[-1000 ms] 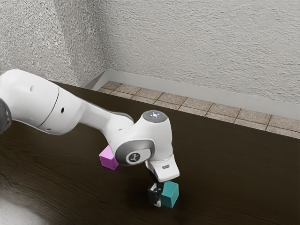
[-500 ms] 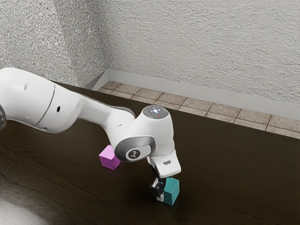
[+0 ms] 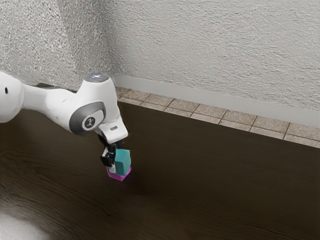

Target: Pick up the blue block with one arm, and put the blue block on the pink block with one arm

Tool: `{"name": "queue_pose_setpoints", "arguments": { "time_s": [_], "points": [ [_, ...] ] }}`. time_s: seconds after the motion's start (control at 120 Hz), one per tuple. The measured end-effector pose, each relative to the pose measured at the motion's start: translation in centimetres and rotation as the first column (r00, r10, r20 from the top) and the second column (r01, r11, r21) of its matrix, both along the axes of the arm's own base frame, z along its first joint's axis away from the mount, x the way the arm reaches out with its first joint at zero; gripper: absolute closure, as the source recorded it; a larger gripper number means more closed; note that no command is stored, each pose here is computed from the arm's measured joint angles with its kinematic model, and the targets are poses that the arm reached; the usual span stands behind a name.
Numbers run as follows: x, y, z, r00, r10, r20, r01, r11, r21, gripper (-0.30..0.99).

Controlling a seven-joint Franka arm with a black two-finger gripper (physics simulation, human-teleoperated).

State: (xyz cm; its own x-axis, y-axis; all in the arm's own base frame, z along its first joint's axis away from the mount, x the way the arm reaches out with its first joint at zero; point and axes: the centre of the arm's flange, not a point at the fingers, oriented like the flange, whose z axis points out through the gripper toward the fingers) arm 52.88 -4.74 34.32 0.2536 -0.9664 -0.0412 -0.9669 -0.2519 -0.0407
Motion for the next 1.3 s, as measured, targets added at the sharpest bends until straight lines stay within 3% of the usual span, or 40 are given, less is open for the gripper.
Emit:
{"name": "queue_pose_setpoints", "arguments": {
  "time_s": [0.2, 0.325, 0.483, 0.633, 0.817, 1.3],
  "points": [
    [-0.9, 4.3, 0.5, 0.995, -0.102, -0.015, 0.101, 0.993, -0.065, 0.36],
    [1.4, 4.8, 0.1, 0.974, -0.228, 0.007, 0.227, 0.966, -0.119, 0.36],
    [2.6, 4.5, -0.9, 0.923, -0.385, 0.028, 0.385, 0.912, -0.144, 0.35],
    [2.8, 8.0, -1.3, 0.901, -0.432, 0.044, 0.434, 0.892, -0.130, 0.36],
    [3.6, 8.5, -0.4, 0.862, -0.505, 0.042, 0.507, 0.861, -0.049, 0.35],
    [3.8, 8.6, -0.9, 0.870, -0.492, 0.031, 0.493, 0.869, -0.037, 0.30]
  ]
}}
